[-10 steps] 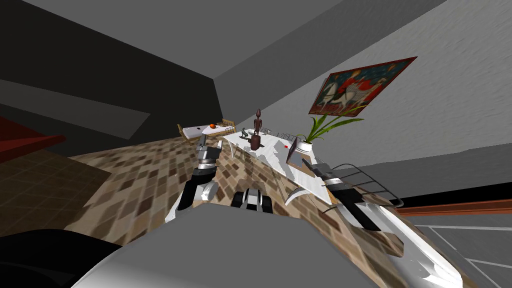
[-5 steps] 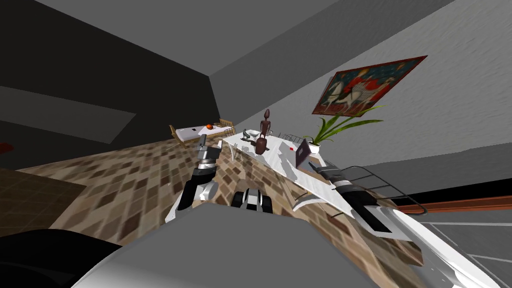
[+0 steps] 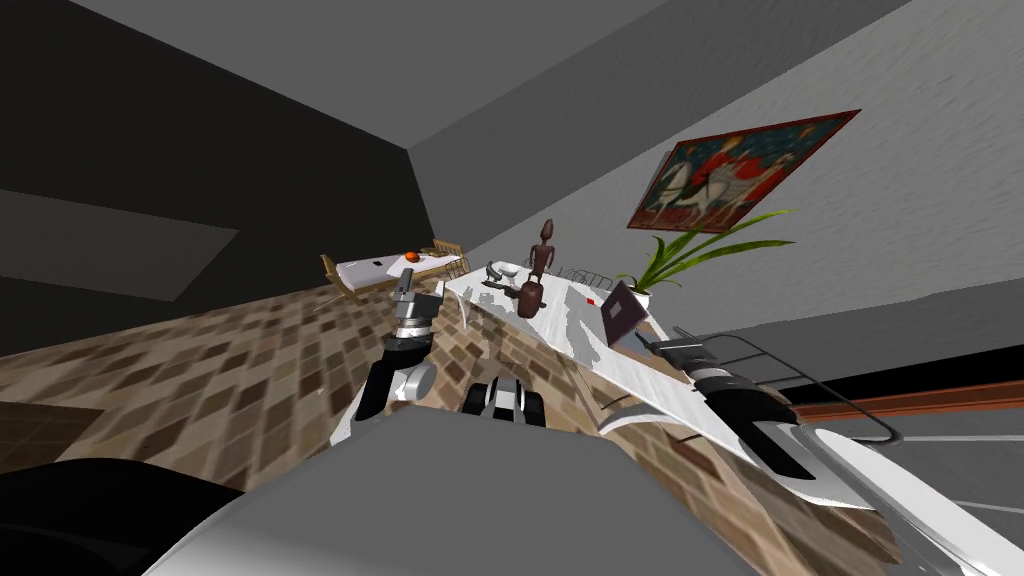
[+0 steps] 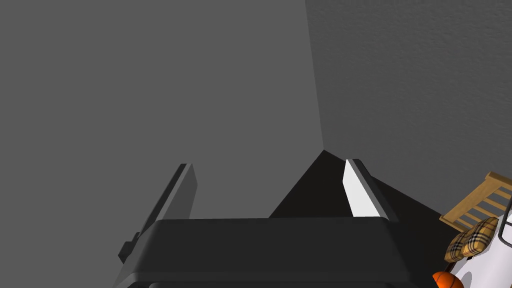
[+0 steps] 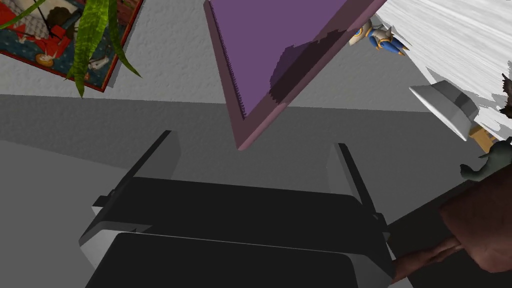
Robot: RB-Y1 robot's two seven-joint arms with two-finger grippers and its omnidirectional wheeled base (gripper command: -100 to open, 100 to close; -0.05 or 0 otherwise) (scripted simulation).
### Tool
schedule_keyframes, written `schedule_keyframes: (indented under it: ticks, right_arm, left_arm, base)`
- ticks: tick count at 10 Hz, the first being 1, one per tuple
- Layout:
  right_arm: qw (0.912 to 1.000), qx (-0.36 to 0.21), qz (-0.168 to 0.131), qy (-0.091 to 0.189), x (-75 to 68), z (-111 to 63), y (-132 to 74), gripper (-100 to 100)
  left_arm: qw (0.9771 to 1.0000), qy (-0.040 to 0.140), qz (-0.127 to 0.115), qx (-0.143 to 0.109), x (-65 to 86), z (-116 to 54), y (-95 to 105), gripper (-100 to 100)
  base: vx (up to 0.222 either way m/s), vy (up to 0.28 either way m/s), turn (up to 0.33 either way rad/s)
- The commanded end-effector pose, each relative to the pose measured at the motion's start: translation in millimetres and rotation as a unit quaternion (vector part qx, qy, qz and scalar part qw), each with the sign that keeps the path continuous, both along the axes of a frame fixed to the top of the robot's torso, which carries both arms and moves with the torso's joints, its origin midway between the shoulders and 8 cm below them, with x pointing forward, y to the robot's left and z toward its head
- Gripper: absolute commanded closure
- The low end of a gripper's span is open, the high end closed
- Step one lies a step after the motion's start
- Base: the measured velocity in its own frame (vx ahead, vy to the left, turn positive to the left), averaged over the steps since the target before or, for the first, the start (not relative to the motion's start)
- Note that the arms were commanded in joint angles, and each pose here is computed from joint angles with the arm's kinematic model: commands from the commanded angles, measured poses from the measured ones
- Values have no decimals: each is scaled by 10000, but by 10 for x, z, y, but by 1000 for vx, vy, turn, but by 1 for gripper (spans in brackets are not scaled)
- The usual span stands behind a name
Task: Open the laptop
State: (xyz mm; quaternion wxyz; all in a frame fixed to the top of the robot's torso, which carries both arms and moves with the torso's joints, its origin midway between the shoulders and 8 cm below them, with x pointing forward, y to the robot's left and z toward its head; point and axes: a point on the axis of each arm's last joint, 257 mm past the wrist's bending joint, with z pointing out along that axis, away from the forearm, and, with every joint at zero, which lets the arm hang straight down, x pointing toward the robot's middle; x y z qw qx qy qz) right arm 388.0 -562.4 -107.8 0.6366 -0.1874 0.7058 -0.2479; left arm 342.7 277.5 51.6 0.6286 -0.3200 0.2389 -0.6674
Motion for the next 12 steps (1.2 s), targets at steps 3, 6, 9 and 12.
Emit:
schedule_keyframes:
  ticks: [3,6,9,12]
  right_arm:
    - [9913,-1108,-599,382,-187,17,-574,-100]
    - [9822,-1601,-821,548,-277,52,-795,-100]
    - [9689,-2117,-1065,718,-390,108,-1031,-100]
    - [9709,-2032,-1060,690,-303,135,-991,-100]
  left_arm:
    - [10000,-1,0,0,0,0,0,0]
    - [10000,-1,0,1,0,1,0,0]
    - [10000,-1,0,1,0,1,0,0]
    - [10000,-1,0,2,0,1,0,0]
  base:
    - [136,165,-87]
    - [106,114,-50]
    - [116,116,-65]
    - [43,7,20]
